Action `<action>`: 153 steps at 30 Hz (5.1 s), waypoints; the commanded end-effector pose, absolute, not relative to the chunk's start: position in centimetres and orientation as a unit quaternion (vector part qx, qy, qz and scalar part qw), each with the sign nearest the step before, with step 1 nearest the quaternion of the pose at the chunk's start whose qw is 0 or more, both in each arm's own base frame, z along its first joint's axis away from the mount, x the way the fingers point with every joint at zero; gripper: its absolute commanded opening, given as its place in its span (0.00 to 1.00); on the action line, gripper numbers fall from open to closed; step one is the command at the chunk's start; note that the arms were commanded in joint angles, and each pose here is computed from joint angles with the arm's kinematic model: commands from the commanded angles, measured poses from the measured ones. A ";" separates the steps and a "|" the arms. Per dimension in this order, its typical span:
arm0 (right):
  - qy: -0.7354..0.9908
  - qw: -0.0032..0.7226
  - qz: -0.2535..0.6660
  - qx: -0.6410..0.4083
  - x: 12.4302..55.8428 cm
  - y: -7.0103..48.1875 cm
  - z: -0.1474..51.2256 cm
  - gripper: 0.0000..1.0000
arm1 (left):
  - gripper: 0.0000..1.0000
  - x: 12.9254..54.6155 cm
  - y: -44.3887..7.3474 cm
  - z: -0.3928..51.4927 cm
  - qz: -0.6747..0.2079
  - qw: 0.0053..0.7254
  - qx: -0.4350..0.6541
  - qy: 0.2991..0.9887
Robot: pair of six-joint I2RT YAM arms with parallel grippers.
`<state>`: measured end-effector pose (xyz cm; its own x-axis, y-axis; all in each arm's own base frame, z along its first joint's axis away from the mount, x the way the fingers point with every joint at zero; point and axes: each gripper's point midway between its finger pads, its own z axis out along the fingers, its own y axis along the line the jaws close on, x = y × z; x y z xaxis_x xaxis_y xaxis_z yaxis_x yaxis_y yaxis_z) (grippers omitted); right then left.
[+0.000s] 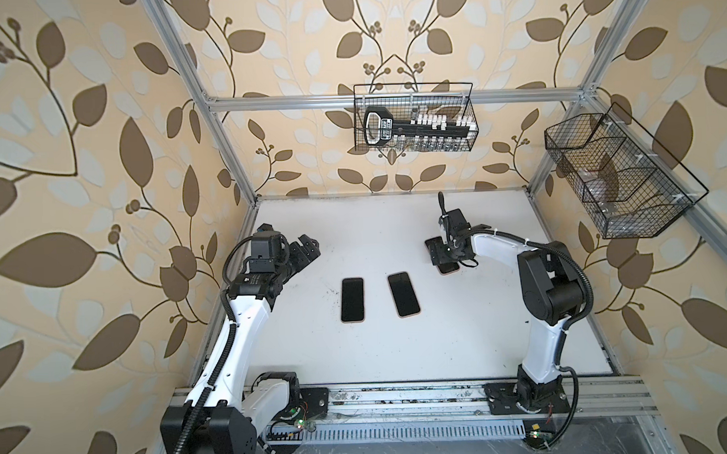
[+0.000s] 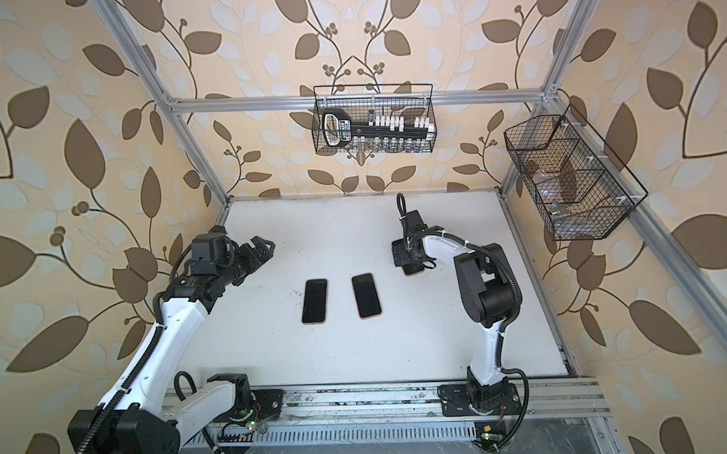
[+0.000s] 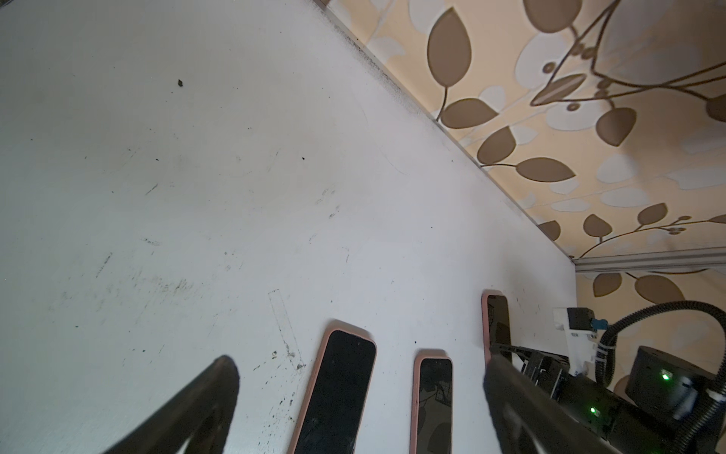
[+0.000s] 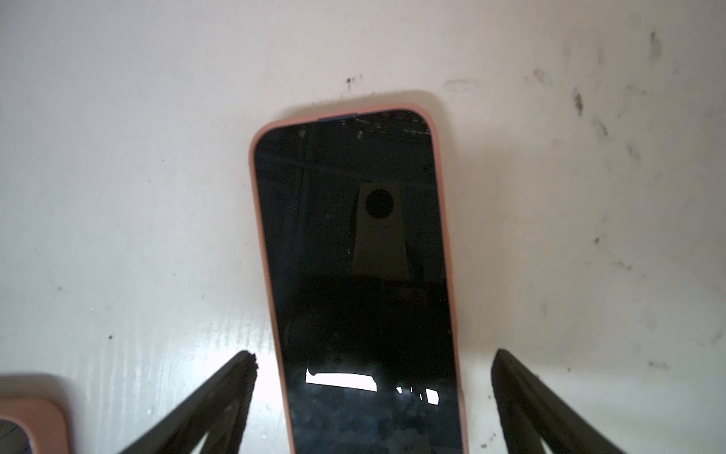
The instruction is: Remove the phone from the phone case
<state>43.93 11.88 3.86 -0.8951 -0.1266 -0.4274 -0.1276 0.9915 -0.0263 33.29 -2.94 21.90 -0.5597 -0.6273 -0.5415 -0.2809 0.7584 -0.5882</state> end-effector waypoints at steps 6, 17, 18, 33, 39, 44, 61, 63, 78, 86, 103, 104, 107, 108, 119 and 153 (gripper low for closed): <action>0.977 0.198 -0.010 -0.081 44.2 12.1 2.9 0.92 | 0.99 33.5 -3.1 21.9 -0.227 0.391 -0.266 0.851; 0.979 0.181 -0.024 -0.092 43.7 11.8 2.0 0.90 | 0.99 33.7 -3.2 21.6 -0.228 0.388 -0.266 0.852; 0.979 0.179 -0.028 -0.093 43.6 11.7 1.8 0.90 | 0.99 33.8 -3.2 21.5 -0.229 0.387 -0.266 0.853; 0.980 0.158 -0.038 -0.111 42.9 11.7 0.7 0.77 | 0.99 34.4 -3.7 21.1 -0.240 0.377 -0.265 0.854; 0.978 0.172 -0.038 -0.112 43.2 11.8 1.7 0.69 | 0.99 34.4 -3.8 21.0 -0.241 0.374 -0.263 0.856; 0.976 0.183 -0.030 -0.113 43.3 12.0 2.4 0.67 | 0.99 34.0 -3.9 20.7 -0.241 0.367 -0.261 0.860; 0.971 0.212 0.011 -0.106 42.9 12.7 4.5 0.67 | 0.99 33.6 -5.6 19.3 -0.282 0.331 -0.251 0.865; 0.971 0.214 0.012 -0.106 42.8 12.7 4.7 0.67 | 0.99 33.7 -5.9 19.1 -0.290 0.328 -0.251 0.863; 0.967 0.224 0.056 -0.110 41.6 14.2 6.6 0.66 | 0.99 36.1 -16.6 16.7 -0.359 0.290 -0.187 0.867; 0.959 0.232 0.106 -0.123 40.0 16.1 9.2 0.66 | 0.99 37.5 -24.6 14.5 -0.394 0.256 -0.152 0.869; 0.944 0.233 0.177 -0.149 36.9 19.6 12.0 0.66 | 0.94 39.5 -31.5 16.6 -0.475 0.269 -0.160 0.822; 0.944 0.233 0.180 -0.150 36.8 19.8 12.1 0.65 | 0.92 39.5 -31.7 16.6 -0.480 0.267 -0.159 0.821; 0.941 0.237 0.188 -0.153 36.7 20.3 12.6 0.66 | 0.85 39.4 -32.5 16.3 -0.486 0.260 -0.156 0.820; 0.940 0.238 0.190 -0.154 36.6 20.5 12.7 0.66 | 0.83 39.3 -32.7 16.1 -0.485 0.258 -0.155 0.821; 0.935 0.241 0.204 -0.163 35.7 21.9 13.2 0.65 | 0.62 39.4 -33.8 16.3 -0.507 0.257 -0.153 0.808; 0.927 0.256 0.222 -0.160 35.0 22.3 14.1 0.71 | 0.00 39.0 -34.4 17.4 -0.539 0.262 -0.146 0.787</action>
<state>35.23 21.39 12.42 -0.8520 -0.1728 -0.4942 -0.3621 0.8763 0.3178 38.99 -33.80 14.38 -0.8356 -0.5050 -0.2162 -0.0237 0.4263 -0.9043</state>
